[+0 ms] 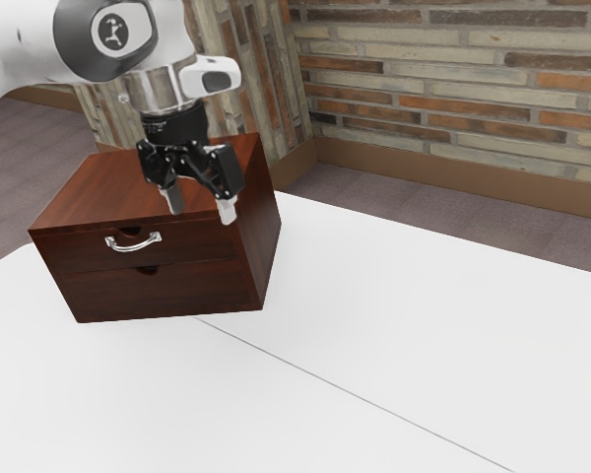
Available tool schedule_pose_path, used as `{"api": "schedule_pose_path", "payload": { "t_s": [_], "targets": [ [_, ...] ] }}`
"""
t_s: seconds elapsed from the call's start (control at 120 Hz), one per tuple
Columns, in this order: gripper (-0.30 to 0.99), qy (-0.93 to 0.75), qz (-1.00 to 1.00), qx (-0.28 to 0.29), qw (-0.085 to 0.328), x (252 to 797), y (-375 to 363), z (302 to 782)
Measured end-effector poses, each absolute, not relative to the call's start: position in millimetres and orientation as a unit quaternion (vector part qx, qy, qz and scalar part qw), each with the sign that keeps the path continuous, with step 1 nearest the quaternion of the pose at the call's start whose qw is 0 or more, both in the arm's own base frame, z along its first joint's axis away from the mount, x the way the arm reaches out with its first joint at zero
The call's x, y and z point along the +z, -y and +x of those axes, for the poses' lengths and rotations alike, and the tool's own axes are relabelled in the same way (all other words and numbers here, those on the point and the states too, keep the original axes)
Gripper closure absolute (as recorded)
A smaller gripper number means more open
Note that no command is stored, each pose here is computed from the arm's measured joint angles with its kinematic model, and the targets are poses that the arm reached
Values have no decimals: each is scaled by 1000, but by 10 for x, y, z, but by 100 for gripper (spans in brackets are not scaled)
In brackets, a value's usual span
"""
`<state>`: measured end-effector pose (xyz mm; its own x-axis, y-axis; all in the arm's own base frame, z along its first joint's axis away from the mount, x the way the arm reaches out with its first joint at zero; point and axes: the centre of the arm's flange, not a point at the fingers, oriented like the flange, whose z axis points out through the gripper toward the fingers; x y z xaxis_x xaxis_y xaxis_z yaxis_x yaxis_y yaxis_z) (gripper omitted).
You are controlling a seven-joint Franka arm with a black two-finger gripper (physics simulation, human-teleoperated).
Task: Pull the drawer handle with one arm to open the drawer
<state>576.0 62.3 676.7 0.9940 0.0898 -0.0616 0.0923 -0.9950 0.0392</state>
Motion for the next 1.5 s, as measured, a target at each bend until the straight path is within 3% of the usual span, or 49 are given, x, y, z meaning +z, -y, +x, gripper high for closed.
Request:
{"api": "schedule_pose_path", "payload": {
  "t_s": [0.283,0.717,1.058,1.5],
  "targets": [
    [0,-38,999,-7,8,6748,-1431,5661],
    [0,219,975,19,-5,6361,-1981,5147],
    [0,374,926,40,-41,6151,-1936,4992],
    [0,475,877,39,-54,5795,-2106,4952]
  ]
}}
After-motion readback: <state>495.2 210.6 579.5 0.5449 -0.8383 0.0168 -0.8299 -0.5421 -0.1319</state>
